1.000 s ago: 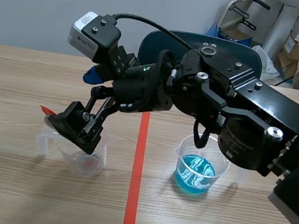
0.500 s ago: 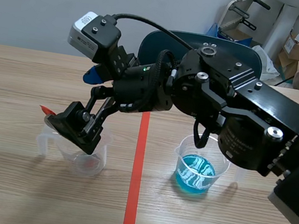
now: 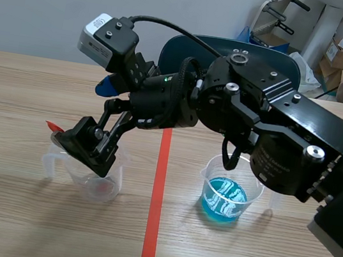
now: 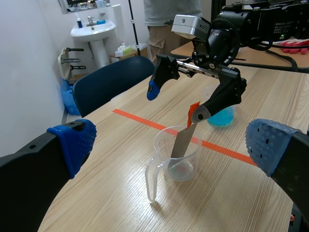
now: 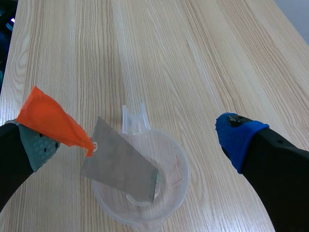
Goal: Do the redox reaction experiment
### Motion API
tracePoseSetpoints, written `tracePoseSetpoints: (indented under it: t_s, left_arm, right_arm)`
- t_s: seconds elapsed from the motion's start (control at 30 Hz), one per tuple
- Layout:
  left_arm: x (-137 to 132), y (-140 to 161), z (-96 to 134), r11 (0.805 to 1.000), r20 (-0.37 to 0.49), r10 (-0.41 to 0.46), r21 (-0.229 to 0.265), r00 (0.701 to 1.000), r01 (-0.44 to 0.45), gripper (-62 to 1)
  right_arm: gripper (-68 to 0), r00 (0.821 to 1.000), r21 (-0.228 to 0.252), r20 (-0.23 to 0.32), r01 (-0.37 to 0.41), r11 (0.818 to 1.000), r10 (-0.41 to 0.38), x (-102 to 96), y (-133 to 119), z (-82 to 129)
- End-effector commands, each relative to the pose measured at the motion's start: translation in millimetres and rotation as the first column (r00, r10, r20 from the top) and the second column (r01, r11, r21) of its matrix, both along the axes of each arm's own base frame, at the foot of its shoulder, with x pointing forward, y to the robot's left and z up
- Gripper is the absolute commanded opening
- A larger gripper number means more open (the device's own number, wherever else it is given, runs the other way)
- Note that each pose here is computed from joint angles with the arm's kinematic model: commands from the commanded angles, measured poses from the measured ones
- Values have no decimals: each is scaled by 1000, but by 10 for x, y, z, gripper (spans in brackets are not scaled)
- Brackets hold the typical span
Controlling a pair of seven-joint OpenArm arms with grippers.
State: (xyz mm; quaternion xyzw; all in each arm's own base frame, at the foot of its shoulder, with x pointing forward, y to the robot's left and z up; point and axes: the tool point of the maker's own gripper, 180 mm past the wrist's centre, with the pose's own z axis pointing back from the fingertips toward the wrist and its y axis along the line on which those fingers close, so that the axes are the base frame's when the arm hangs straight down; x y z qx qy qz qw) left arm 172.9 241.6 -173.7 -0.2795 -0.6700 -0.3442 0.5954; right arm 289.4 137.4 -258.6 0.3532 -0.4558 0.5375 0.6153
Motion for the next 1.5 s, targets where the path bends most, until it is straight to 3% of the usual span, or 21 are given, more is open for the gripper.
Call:
tracePoseSetpoints:
  t_s: [0.0, 0.27, 0.53, 0.9, 1.17, 1.37, 1.47]
  left_arm:
    - [13, 0, 74, 1000, 26, 5, -22, 1000, -5, 14]
    - [13, 0, 71, 1000, 25, 5, -21, 1000, -5, 14]
    - [31, 6, -60, 999, -20, 15, 37, 1000, -14, 14]
    - [32, 7, -60, 999, -20, 15, 37, 1000, -15, 14]
    - [32, 7, -60, 999, -20, 15, 37, 1000, -15, 14]
    - [32, 7, -59, 999, -20, 16, 36, 1000, -15, 14]
    - [35, 11, -53, 999, -14, 22, 33, 1000, -22, 14]
  right_arm:
    - [4, 1000, 40, 26, -6, 999, 5, 41, 44, 165]
    - [4, 1000, 40, 26, -6, 999, 5, 42, 44, 166]
    - [4, 1000, 58, 30, -6, 998, 4, 44, 51, 198]
    - [4, 1000, 61, 31, 1, 998, -3, 56, 51, 204]
    - [4, 997, 188, 74, 3, 982, -17, 103, 58, 514]
    - [4, 987, 291, 149, 20, 956, -66, 160, -1, 894]
    - [4, 979, 311, 189, 18, 950, -81, 143, -47, 1041]
